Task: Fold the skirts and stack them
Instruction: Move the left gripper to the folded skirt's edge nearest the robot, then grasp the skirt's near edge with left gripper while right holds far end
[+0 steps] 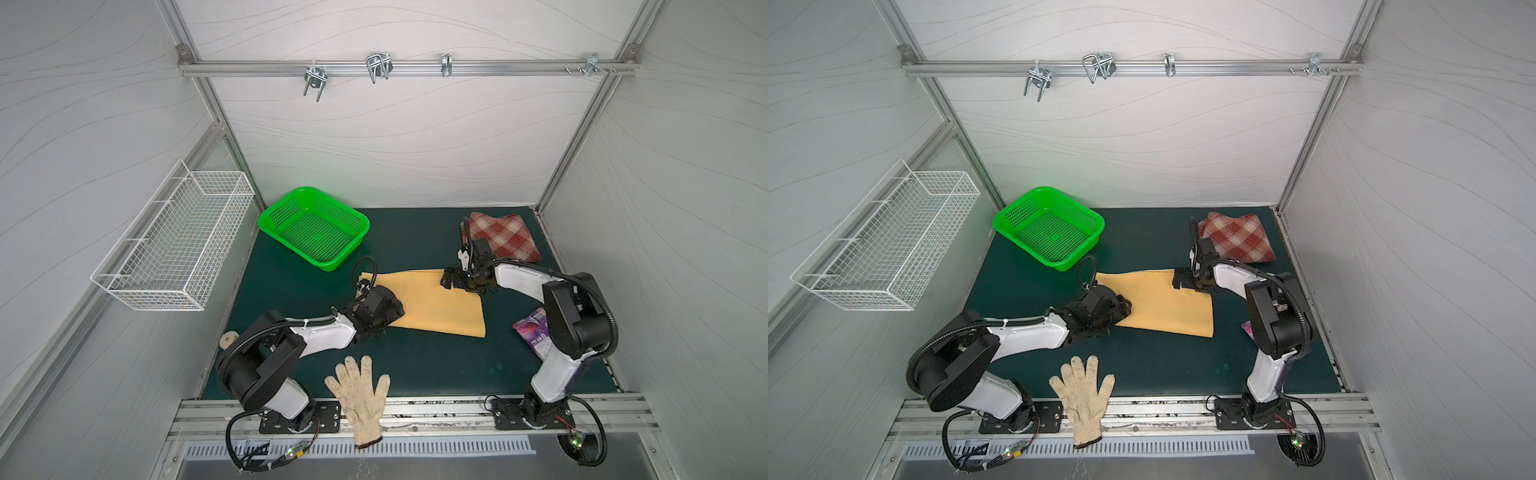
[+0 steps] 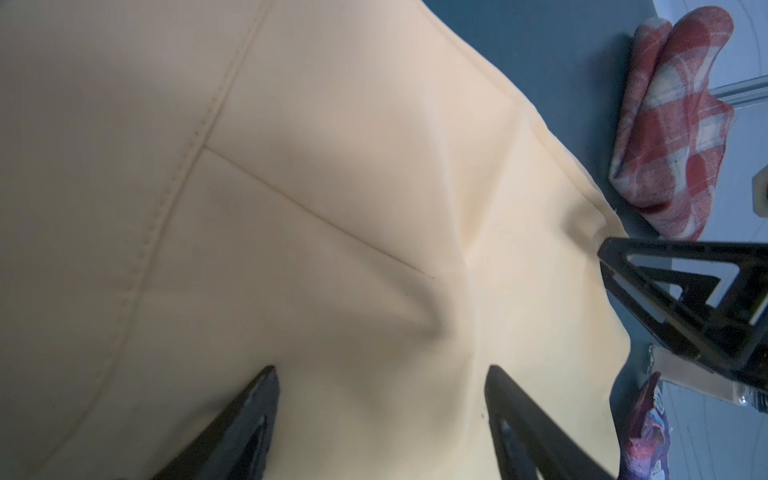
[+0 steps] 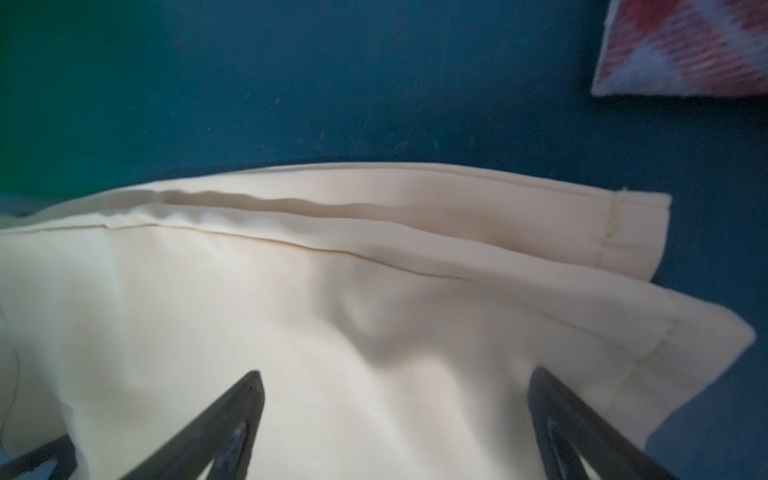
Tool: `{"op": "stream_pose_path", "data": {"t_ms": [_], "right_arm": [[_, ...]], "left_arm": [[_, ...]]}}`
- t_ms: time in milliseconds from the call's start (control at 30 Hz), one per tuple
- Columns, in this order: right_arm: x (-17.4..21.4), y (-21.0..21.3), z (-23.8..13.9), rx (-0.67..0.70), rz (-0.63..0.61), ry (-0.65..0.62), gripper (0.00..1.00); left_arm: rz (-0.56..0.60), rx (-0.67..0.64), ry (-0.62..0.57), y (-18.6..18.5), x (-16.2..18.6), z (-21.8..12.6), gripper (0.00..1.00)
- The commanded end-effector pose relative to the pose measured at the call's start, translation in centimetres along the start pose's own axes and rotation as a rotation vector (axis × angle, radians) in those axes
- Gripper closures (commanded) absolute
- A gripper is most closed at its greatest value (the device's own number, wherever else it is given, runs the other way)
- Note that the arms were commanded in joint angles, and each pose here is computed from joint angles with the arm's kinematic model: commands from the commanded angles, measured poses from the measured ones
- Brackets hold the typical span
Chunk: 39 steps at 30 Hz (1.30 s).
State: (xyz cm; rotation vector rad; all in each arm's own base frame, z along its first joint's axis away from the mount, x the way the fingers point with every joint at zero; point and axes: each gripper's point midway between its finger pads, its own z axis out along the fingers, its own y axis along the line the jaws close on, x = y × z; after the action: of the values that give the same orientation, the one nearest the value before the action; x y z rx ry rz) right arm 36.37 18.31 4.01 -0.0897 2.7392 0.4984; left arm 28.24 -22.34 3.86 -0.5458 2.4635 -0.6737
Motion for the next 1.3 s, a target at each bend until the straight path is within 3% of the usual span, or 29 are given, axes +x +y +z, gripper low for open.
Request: {"op": "stream_pose_path", "data": {"t_ms": [0,233,367,467,700,833,1000,1267], "right_arm": [[0.6,0.0,0.3,0.03,-0.03,0.056,0.01],[-3.1,2.2,-5.2,0.002,-0.086,-0.096,0.01],[-2.5,3.0,-8.6,-0.039,-0.075,-0.155,0.01],[-0.8,3.0,-10.4,-0.066,-0.065,-0.18,0.01],[3.8,1.7,-11.4,-0.076,-0.034,-0.141,0.01],[5.9,-0.2,-10.8,-0.043,0.0,-0.124,0.01],[7.4,-1.6,-9.8,-0.031,0.026,-0.1,0.01],[7.8,-3.1,-7.7,-0.021,0.086,-0.052,0.01]], "left_arm": [[-0.054,-0.013,-0.071,0.5,-1.2,-1.2,0.21],[0.024,0.014,-0.167,-1.8,-4.4,-6.0,0.18],[0.092,0.072,-0.183,-4.9,-5.8,-8.1,0.12],[0.162,0.064,-0.176,-6.5,-6.5,-8.1,0.04],[0.263,0.073,-0.046,-9.4,-5.8,-4.9,0.01],[0.227,0.085,0.029,-8.5,-4.7,-2.6,0.01],[0.143,0.058,0.073,-4.5,-4.2,-0.5,0.01],[0.082,-0.023,0.11,0.9,-4.3,0.4,0.01]]}}
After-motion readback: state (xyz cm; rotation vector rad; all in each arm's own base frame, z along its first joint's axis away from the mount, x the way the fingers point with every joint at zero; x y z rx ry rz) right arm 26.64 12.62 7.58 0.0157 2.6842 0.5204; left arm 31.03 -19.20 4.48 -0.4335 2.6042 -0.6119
